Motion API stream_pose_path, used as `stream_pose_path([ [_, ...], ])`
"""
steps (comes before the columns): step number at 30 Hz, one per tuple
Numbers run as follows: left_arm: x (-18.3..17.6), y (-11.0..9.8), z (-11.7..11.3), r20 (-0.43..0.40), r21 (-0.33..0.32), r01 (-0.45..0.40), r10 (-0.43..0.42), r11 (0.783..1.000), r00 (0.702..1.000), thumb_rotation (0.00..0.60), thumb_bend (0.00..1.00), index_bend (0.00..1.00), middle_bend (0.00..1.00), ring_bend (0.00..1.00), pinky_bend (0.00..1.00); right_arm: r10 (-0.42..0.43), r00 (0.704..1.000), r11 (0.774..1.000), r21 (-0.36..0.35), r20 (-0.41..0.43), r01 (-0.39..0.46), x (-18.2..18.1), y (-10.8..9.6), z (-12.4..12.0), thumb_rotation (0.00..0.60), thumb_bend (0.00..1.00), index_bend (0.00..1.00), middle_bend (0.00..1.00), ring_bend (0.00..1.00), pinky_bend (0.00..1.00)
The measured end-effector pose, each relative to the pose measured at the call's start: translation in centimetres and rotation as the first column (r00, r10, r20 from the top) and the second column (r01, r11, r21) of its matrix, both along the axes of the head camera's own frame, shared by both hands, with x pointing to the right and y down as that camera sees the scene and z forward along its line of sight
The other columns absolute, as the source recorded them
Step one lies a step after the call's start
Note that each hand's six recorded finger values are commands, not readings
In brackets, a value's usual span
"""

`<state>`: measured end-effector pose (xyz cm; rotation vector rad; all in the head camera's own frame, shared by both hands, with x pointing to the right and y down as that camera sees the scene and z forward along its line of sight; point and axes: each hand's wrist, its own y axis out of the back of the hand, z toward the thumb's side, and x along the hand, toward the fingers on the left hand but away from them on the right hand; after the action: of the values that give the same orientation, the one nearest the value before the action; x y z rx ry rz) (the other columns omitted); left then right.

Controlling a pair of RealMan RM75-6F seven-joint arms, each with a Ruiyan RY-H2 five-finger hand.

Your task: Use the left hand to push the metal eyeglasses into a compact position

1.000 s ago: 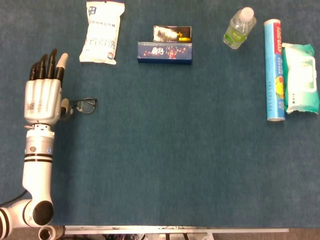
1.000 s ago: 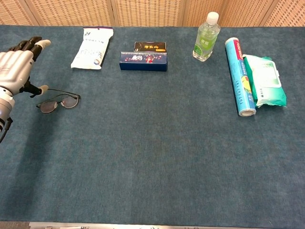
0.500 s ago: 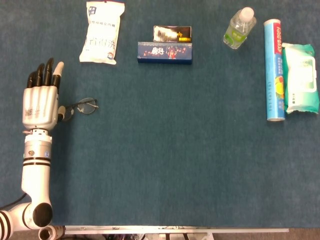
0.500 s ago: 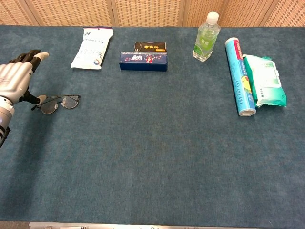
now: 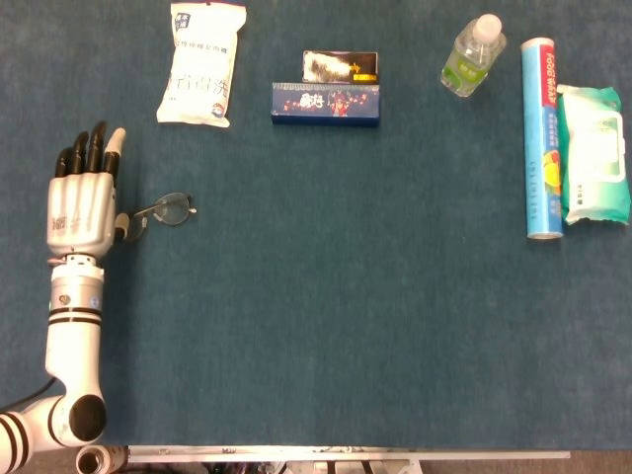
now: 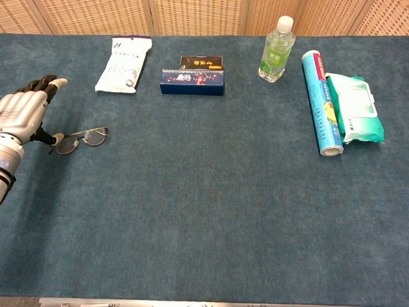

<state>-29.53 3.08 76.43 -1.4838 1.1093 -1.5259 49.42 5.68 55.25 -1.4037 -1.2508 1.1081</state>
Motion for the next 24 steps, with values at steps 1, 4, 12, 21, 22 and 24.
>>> stream_pose_path([
  [1,0.0,0.0,0.2,0.000,-0.003,-0.001,0.001,1.000,1.000,0.600,0.22,0.00,0.00,0.00,0.11,0.000,1.000,1.000,0.001,0.000,0.000,0.0,0.0,0.0,0.600,0.28,0.43,0.35,0.17,0.39],
  [4,0.1,-0.2,0.6,0.000,-0.010,-0.001,0.001,1.000,1.000,0.600,0.23,0.00,0.00,0.00,0.11,0.000,1.000,1.000,0.002,0.001,0.000,0.0,0.0,-0.1,0.600,0.28,0.43,0.35,0.17,0.39],
  [12,0.1,-0.3,1.6,0.007,-0.026,0.003,-0.003,1.000,1.000,0.600,0.23,0.00,0.00,0.00,0.11,0.004,1.000,1.000,0.006,0.005,-0.004,0.1,0.0,-0.2,0.600,0.28,0.43,0.35,0.17,0.39],
  [21,0.2,-0.2,0.3,-0.022,0.006,0.001,-0.001,1.000,1.000,0.600,0.22,0.00,0.00,0.00,0.11,0.003,1.000,1.000,0.004,0.005,-0.004,0.2,-0.1,-0.2,0.600,0.28,0.43,0.35,0.17,0.39],
  [22,0.2,-0.1,-0.3,-0.030,0.021,0.000,0.000,1.000,1.000,0.600,0.23,0.00,0.00,0.00,0.11,0.003,1.000,1.000,0.004,0.005,-0.003,0.2,-0.1,-0.2,0.600,0.28,0.43,0.35,0.17,0.39],
  [24,0.0,-0.1,-1.4,-0.042,0.043,0.000,0.002,0.999,0.999,0.600,0.23,0.00,0.00,0.00,0.11,0.003,1.000,1.000,0.003,0.004,-0.003,0.1,-0.1,-0.1,0.600,0.28,0.43,0.35,0.17,0.39],
])
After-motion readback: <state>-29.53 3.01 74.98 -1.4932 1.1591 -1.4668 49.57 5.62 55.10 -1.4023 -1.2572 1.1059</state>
